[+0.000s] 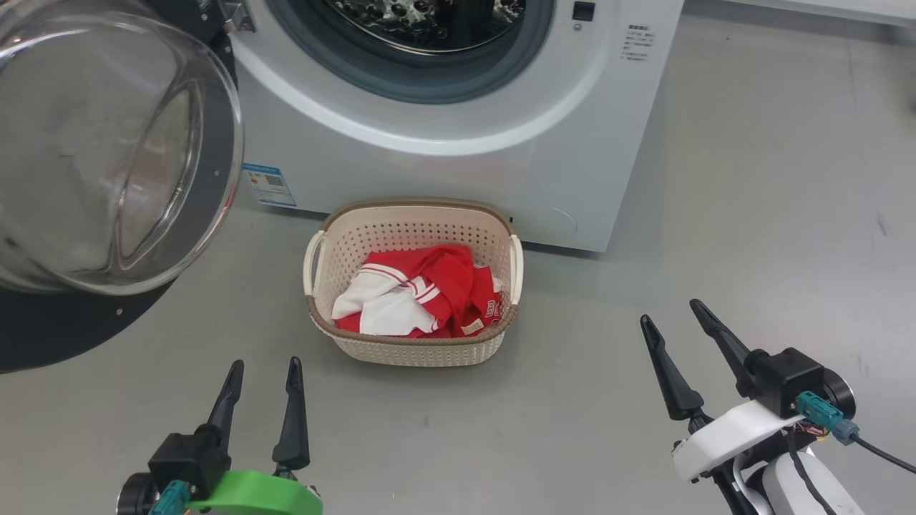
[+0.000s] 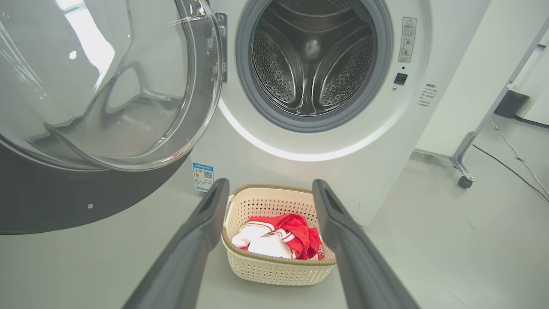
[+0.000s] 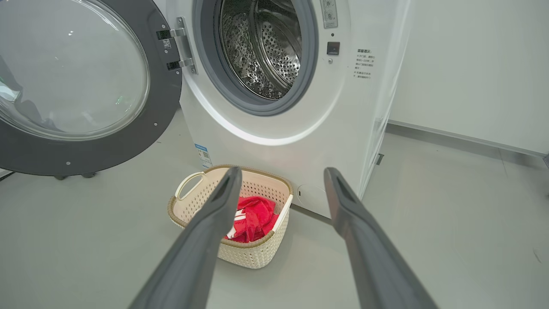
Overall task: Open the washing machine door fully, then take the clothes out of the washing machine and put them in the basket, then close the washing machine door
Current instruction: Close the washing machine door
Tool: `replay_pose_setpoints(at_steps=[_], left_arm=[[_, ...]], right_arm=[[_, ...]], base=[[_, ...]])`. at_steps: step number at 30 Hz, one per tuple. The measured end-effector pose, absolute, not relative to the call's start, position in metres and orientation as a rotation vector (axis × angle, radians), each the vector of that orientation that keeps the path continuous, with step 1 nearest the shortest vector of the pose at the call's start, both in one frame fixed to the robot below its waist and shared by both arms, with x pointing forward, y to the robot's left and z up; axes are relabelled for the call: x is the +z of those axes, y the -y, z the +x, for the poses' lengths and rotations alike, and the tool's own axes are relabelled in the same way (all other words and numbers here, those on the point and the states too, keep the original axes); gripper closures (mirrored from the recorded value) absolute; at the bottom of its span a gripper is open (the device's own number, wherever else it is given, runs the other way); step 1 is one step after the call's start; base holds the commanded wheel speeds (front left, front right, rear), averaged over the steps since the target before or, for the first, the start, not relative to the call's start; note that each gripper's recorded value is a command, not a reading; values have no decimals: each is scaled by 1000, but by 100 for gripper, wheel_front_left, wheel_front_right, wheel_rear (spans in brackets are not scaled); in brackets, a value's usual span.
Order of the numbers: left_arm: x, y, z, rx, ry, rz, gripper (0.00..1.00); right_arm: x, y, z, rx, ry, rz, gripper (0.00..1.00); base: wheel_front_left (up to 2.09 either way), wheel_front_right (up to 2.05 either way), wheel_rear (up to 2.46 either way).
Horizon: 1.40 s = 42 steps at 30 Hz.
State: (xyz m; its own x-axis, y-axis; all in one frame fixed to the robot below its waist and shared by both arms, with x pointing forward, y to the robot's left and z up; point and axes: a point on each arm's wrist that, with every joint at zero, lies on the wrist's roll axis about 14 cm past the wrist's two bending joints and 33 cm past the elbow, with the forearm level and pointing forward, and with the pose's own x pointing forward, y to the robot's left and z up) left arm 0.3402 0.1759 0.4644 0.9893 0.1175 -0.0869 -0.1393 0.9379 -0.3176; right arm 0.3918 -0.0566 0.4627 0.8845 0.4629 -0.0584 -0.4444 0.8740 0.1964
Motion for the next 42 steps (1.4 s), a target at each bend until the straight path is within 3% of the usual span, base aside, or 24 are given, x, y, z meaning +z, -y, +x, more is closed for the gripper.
replay_pose_setpoints(at_steps=[15, 26, 42], left_arm=[[475, -236, 301, 343, -12, -305, 0], [486, -275, 262, 493, 43, -288, 0], [490, -280, 251, 516, 66, -289, 0]], right_arm=[[470, -18, 395, 691, -95, 199, 0], [481, -72, 376, 848, -84, 213, 0], [490, -79, 370, 865, -64, 222, 0]], base=[[0, 0, 0], [0, 0, 0], [0, 0, 0]])
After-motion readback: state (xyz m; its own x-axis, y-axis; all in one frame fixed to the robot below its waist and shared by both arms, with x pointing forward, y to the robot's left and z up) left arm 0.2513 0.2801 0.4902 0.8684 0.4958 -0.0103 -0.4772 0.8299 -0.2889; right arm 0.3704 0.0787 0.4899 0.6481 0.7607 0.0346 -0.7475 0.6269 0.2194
